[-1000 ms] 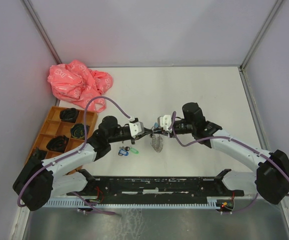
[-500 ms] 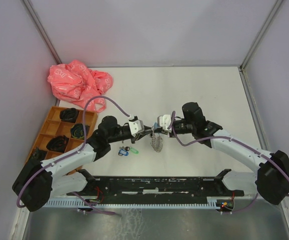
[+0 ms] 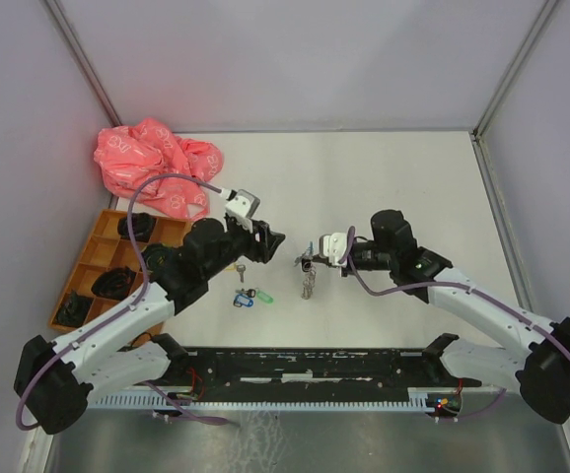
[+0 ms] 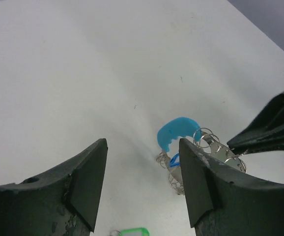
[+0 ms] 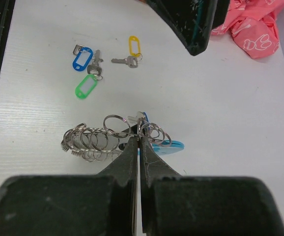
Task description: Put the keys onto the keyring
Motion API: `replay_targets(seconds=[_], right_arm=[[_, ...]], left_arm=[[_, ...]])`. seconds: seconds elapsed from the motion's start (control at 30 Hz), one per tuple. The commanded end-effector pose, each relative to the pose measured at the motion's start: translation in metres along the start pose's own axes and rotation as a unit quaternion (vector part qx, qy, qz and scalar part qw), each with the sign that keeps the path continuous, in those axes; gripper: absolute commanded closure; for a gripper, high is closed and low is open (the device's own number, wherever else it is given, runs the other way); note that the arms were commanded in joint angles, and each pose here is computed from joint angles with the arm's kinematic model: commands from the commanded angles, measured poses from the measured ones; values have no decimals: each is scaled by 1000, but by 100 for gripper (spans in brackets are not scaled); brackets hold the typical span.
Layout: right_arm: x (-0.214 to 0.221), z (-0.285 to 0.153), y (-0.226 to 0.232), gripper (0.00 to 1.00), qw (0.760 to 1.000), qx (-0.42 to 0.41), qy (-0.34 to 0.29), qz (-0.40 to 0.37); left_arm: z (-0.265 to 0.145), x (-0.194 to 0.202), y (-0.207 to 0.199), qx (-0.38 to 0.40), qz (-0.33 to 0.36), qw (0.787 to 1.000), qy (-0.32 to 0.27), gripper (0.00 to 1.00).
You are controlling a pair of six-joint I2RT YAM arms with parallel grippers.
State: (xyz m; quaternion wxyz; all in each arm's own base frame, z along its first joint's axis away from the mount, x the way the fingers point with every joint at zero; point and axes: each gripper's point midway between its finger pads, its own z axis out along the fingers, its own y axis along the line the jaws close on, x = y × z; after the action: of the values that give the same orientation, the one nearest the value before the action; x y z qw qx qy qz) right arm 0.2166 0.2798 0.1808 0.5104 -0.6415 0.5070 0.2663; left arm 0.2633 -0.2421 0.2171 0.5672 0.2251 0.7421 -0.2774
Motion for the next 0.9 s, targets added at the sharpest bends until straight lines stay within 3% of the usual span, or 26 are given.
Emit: replay_targets(seconds=[0.0, 0.13, 0.2, 0.43, 0.6, 0.73, 0.87], right_arm=[[-21, -10, -14, 99, 998, 38, -24, -37], [-21, -11, -13, 99, 998, 38, -25, -36], [-22, -11, -13, 99, 998, 39, -27, -36], [-24, -12, -11, 99, 998, 42, -37, -35], [-27, -12, -11, 99, 998, 43, -44, -34], [-29, -12, -9, 99, 997, 40, -50, -32], [-31, -11, -8, 99, 997, 36, -56, -30]], left_arm=[[-18, 23, 32, -132, -107, 982, 77, 27], [-31, 45, 50, -206, -140, 961, 116, 22], [-34, 57, 55, -220, -141, 954, 147, 1], [-36, 90, 63, -251, -178, 929, 207, 1], [-49, 138, 55, -251, -245, 896, 271, 1], [-63, 163, 56, -276, -278, 875, 284, 0], [-70, 173, 60, -297, -278, 865, 294, 8]])
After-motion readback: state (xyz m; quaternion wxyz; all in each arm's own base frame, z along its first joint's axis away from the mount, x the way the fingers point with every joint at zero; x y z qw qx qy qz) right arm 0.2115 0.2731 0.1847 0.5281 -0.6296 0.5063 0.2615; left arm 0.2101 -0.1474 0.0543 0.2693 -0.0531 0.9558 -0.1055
